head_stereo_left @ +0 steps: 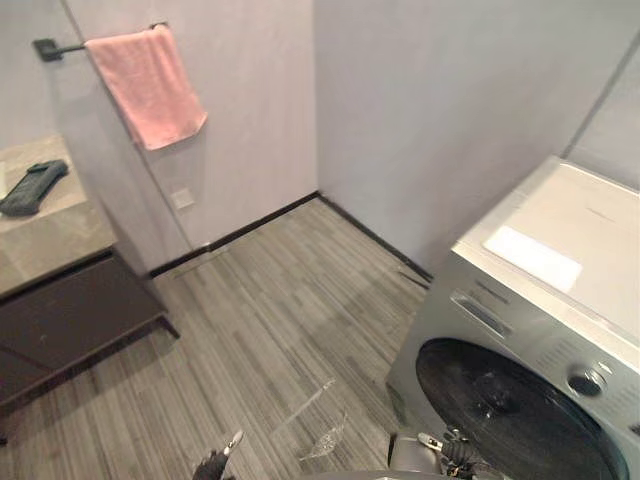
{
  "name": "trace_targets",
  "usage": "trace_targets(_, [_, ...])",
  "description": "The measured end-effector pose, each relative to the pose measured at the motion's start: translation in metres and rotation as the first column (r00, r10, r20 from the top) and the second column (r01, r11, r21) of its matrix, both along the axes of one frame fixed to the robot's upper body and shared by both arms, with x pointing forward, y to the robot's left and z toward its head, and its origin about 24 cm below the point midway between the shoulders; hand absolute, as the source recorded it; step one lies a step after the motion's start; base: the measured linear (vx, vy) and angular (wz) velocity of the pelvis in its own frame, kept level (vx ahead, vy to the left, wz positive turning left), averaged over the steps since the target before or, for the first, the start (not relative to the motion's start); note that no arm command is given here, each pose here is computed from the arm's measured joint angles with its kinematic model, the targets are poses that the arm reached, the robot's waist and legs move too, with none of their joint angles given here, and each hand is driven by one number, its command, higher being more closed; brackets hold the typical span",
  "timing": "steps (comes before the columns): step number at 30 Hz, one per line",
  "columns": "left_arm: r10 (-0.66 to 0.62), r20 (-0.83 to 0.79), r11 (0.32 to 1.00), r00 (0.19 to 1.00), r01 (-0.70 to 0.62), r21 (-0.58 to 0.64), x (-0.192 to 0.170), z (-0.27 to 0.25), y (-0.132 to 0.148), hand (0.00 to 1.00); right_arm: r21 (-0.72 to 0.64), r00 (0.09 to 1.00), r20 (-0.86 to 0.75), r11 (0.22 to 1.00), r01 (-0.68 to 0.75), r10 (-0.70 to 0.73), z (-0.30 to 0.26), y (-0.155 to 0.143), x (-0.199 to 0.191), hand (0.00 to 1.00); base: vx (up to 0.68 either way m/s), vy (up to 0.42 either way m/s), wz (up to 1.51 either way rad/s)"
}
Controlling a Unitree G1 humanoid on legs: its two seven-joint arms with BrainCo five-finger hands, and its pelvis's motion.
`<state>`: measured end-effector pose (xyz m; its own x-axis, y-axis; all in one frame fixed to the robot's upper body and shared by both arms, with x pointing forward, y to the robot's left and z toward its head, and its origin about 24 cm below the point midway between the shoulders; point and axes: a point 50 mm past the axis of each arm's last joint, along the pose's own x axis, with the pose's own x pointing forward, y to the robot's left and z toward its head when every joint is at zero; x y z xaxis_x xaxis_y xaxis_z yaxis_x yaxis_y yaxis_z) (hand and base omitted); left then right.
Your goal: Pick up the laundry basket with both hands and put the clothes into the washing machine.
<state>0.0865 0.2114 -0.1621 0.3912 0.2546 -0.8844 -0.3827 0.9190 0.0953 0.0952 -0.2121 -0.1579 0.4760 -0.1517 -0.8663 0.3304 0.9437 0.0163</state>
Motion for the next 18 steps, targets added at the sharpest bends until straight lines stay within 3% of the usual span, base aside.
trace_targets(1, [-0.014,0.031,1.0,0.999,0.015,-0.023,0.01,0.0,-0.014,0.0,-0.003,1.0,0.005,1.0,0.004,-0.004,0.001,0.0,-0.002,0.0,0.19,-0.153,1.25])
trace_targets(5, [-0.043,0.088,0.999,0.995,0.043,-0.005,0.02,0.005,-0.018,0.0,0.045,0.995,-0.078,0.997,0.057,-0.054,-0.008,0.016,-0.027,0.0,0.25,-0.312,1.43])
trace_targets(11, [-0.118,0.085,0.992,0.989,0.121,-0.033,0.024,0.003,-0.041,0.0,0.059,0.99,-0.135,0.997,0.057,-0.048,-0.009,-0.001,-0.04,0.0,0.1,-0.345,1.1])
trace_targets(18, [-0.038,0.011,0.999,0.999,0.039,-0.023,0.003,-0.002,-0.025,0.0,0.076,0.988,-0.149,0.996,0.041,-0.029,-0.01,-0.003,-0.042,0.0,-0.07,-0.102,0.68])
